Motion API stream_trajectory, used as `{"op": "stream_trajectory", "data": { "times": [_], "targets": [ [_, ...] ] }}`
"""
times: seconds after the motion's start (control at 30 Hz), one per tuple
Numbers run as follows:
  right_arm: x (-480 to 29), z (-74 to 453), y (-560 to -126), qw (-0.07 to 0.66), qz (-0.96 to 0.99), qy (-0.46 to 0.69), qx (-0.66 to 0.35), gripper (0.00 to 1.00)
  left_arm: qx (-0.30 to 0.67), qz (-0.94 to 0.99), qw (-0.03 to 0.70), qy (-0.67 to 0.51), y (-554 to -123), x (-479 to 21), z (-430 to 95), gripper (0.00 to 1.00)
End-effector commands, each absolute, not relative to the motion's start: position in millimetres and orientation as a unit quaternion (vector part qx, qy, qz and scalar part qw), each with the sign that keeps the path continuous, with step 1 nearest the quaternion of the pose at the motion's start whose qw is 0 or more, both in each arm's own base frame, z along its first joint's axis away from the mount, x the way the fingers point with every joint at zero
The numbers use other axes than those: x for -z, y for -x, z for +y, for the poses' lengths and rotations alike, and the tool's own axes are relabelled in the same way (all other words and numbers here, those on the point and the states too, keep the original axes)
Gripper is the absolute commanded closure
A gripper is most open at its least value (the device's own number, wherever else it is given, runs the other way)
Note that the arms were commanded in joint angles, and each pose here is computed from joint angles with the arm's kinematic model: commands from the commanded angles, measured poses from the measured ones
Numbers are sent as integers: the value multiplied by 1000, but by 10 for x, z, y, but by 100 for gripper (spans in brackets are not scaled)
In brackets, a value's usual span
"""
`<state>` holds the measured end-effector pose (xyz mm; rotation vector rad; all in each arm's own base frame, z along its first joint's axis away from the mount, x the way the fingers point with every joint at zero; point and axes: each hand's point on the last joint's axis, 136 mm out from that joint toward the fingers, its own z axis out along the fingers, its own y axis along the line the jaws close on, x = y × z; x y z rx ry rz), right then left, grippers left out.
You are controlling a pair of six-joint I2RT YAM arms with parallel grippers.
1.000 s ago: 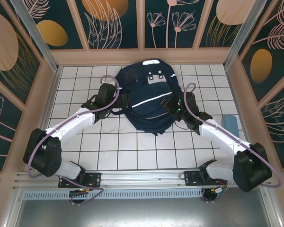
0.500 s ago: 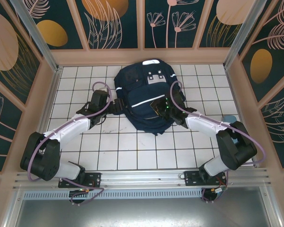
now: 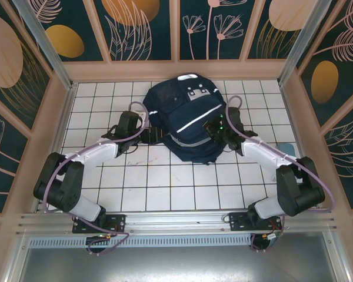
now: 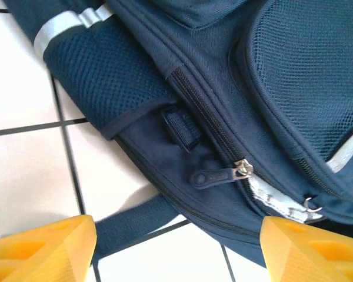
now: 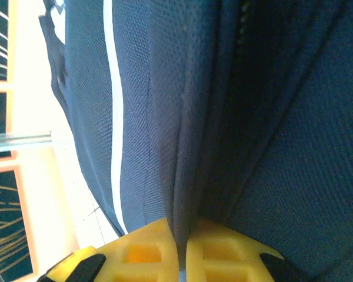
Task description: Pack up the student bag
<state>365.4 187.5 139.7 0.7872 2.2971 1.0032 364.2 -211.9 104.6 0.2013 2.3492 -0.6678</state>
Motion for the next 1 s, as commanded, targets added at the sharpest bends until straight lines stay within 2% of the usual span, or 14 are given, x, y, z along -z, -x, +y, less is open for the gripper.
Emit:
{"op": "stream_trajectory", "data": {
  "times": [0.0,0.3,0.4,0.53,0.83,0.9,0.97],
  "targets": [
    [-1799,1768,-3817,307,824,-267,-394,93,274,875,371,-151,-3698,-1185,-2397,28],
    [-1947,1806,-3878,302,814,-253,-427,93,268,824,387,-315,-3522,-1090,-2826,44],
    [-1949,1817,-3874,299,813,-252,-432,93,258,829,367,-334,-3563,-980,-2871,55],
    [-1973,1819,-3875,300,811,-250,-435,93,235,845,341,-339,-3604,-747,-2839,59],
    [-2015,1783,-3904,302,808,-253,-438,93,221,838,313,-390,-3594,-627,-2874,62],
    [-2026,1788,-3912,302,807,-253,-440,93,198,842,315,-390,-3647,-591,-2827,71],
    [-2028,1790,-3917,302,807,-252,-441,93,177,844,330,-384,-3726,-618,-2776,75]
  ]
}}
